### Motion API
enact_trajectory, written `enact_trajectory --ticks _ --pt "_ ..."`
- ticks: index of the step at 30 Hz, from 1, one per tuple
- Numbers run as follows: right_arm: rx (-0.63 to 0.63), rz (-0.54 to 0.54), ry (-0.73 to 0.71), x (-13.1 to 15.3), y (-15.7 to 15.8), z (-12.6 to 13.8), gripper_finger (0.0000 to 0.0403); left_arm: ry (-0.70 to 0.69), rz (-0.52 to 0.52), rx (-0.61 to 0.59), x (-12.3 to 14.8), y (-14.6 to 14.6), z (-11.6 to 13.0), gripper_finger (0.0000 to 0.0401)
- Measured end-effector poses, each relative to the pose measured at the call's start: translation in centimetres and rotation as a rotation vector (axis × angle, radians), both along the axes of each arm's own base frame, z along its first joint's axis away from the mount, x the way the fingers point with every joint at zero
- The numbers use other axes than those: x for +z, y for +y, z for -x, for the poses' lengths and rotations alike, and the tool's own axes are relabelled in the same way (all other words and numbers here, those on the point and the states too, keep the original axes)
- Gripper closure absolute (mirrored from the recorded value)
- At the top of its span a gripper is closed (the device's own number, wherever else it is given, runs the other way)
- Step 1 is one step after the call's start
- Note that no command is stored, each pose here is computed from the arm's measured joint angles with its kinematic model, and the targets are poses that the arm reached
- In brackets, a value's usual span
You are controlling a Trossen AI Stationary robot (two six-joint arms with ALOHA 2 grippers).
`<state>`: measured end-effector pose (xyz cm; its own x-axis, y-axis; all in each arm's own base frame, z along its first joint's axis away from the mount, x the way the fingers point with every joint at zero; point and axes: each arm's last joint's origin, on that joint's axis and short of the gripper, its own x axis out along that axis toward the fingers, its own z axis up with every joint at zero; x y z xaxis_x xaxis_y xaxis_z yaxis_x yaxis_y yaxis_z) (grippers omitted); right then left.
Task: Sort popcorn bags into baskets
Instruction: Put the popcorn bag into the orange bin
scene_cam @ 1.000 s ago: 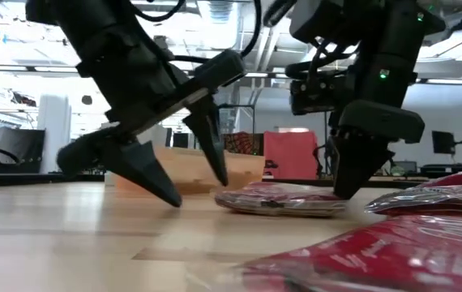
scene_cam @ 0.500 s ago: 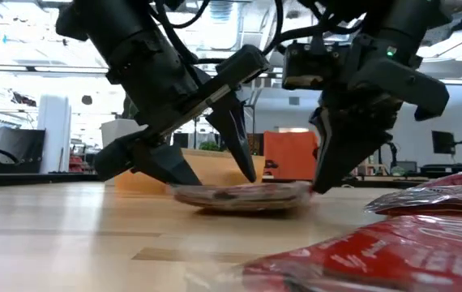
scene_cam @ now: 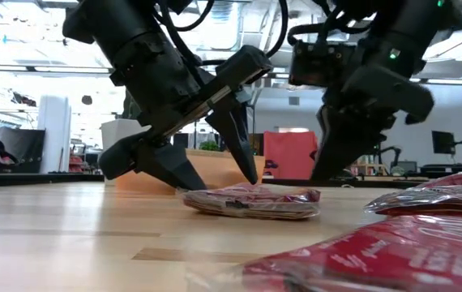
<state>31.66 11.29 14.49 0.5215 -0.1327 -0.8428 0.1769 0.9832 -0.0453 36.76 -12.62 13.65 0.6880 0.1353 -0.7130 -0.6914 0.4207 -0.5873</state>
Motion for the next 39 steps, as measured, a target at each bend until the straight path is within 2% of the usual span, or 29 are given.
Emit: enact_trajectory --ticks 7,11,14,19,24,28,31,35,39 --pt "-0.034 -0.024 -0.093 -1.1 -1.8 -0.3 0.0385 -0.026 0.012 -0.016 -0.5 -0.1 -0.5 0.0166" --pt "-0.044 -0.063 -0.125 -1.3 -2.7 -0.7 0.0381 -0.08 0.114 -0.055 -1.9 -0.4 -1.6 0.0166" --pt "-0.044 -0.069 -0.12 -1.3 -3.2 -0.8 0.0372 -0.114 0.146 -0.045 -2.7 -0.6 -2.0 0.0166" --pt "-0.054 -0.06 -0.086 -1.4 -3.7 -0.6 0.0372 -0.127 0.129 -0.032 -2.7 -0.6 -2.1 0.0172" --pt "-0.135 -0.077 0.018 -0.3 -3.5 1.3 0.0386 -0.148 0.118 0.016 -2.7 -0.3 -2.3 0.0218" --pt "-0.134 -0.026 0.063 -0.3 -2.7 2.2 0.0386 -0.178 0.071 0.067 -2.6 -0.2 -2.3 0.0251" --pt "-0.148 -0.033 0.067 -0.8 -2.3 2.3 0.0377 -0.191 0.071 0.085 -2.6 -0.1 -2.4 0.0264" --pt "-0.148 -0.036 0.013 -2.0 -2.0 2.2 0.0372 -0.209 0.077 0.093 -2.4 0.2 -2.6 0.0259" --pt "-0.121 -0.072 -0.039 -2.3 -2.0 2.0 0.038 -0.215 0.077 0.092 -2.4 0.7 -2.8 0.0233"
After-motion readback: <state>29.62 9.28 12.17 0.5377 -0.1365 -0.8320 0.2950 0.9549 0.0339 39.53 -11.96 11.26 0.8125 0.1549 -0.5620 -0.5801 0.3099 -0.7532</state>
